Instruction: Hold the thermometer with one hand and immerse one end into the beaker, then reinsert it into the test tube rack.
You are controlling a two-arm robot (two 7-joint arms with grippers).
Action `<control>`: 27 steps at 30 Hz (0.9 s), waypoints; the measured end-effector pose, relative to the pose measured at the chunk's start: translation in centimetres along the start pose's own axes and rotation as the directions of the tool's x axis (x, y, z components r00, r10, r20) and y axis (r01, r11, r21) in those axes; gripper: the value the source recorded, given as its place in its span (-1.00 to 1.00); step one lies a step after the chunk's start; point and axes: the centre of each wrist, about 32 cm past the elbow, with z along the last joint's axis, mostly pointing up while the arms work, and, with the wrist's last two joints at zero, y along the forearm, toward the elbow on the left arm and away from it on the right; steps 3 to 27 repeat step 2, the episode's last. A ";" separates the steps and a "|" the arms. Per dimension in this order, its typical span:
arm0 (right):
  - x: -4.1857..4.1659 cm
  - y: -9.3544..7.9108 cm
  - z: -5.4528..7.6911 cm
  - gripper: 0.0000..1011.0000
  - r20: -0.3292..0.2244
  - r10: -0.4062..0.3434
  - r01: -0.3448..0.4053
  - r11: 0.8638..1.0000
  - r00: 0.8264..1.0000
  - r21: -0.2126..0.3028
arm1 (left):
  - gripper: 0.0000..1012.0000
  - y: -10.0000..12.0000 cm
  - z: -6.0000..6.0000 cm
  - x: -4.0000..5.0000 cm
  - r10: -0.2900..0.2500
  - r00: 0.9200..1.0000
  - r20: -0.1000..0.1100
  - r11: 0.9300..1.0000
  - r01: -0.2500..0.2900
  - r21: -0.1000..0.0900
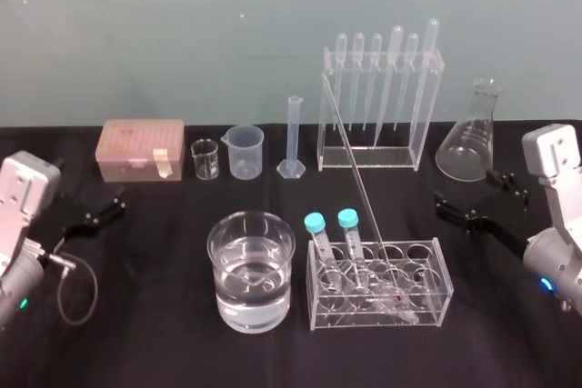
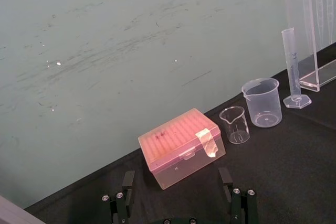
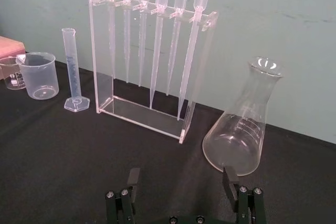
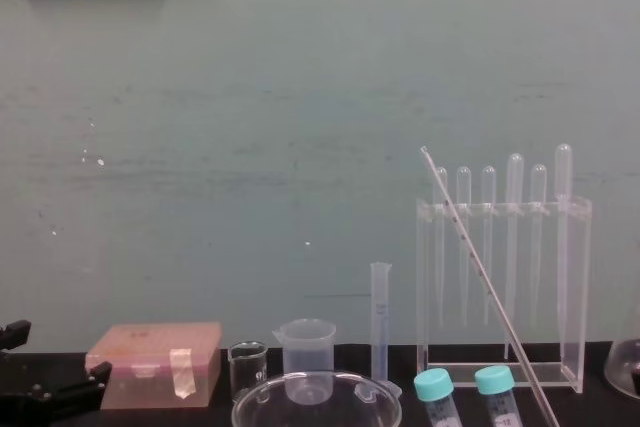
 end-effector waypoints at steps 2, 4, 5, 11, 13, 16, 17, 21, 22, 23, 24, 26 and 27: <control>0.01 0.0 0.0 0.98 0.000 0.000 0.000 1.000 1.000 0.001 | 0.99 0.0 0.0 0.00 0.000 1.000 0.000 1.000 0.000 0.000; 0.01 0.0 0.0 0.98 0.000 0.000 0.000 1.000 1.000 0.001 | 0.99 0.0 0.0 0.00 0.000 1.000 0.000 1.000 0.000 0.000; 0.01 0.0 0.0 0.98 0.000 0.000 0.000 1.000 1.000 0.001 | 0.99 0.0 0.0 0.00 0.000 1.000 0.000 1.000 0.000 0.000; 0.01 0.0 0.0 0.98 0.000 0.000 0.000 1.000 1.000 0.001 | 0.99 0.0 0.0 0.00 0.000 1.000 0.000 1.000 0.000 0.000; 0.01 0.0 0.0 0.98 0.000 0.000 0.000 1.000 1.000 0.001 | 0.99 0.0 0.0 0.00 0.000 1.000 0.000 1.000 0.000 0.000; 0.01 0.0 0.0 0.98 0.000 0.000 0.000 1.000 1.000 0.001 | 0.99 0.0 0.0 0.00 0.000 1.000 0.000 1.000 0.000 0.000; 0.01 0.0 0.0 0.98 0.000 0.000 0.000 1.000 1.000 0.001 | 0.99 0.0 0.0 0.00 0.000 1.000 0.000 1.000 0.000 0.000; 0.01 0.0 0.0 0.98 0.000 0.000 0.000 1.000 1.000 0.001 | 0.99 0.0 0.0 0.00 0.000 1.000 0.000 1.000 0.000 0.000; 0.01 0.0 0.0 0.98 0.000 0.000 0.000 1.000 1.000 0.001 | 0.99 0.0 0.0 0.00 0.000 1.000 0.000 1.000 0.000 0.000; 0.01 0.0 0.0 0.98 0.000 0.000 0.000 1.000 1.000 0.001 | 0.99 0.0 0.0 0.00 0.000 1.000 0.000 1.000 0.000 0.000; 0.01 0.0 0.0 0.98 0.000 0.000 0.000 1.000 1.000 0.001 | 0.99 0.0 0.0 0.00 0.000 1.000 0.000 1.000 0.000 0.000; 0.01 0.0 0.0 0.98 0.000 0.000 0.000 1.000 1.000 0.001 | 0.99 0.0 0.0 0.00 0.000 1.000 0.000 1.000 0.000 0.000; 0.01 0.0 0.0 0.98 0.000 0.000 0.000 1.000 1.000 0.001 | 0.99 0.0 0.0 0.00 0.000 1.000 0.000 1.000 0.000 0.000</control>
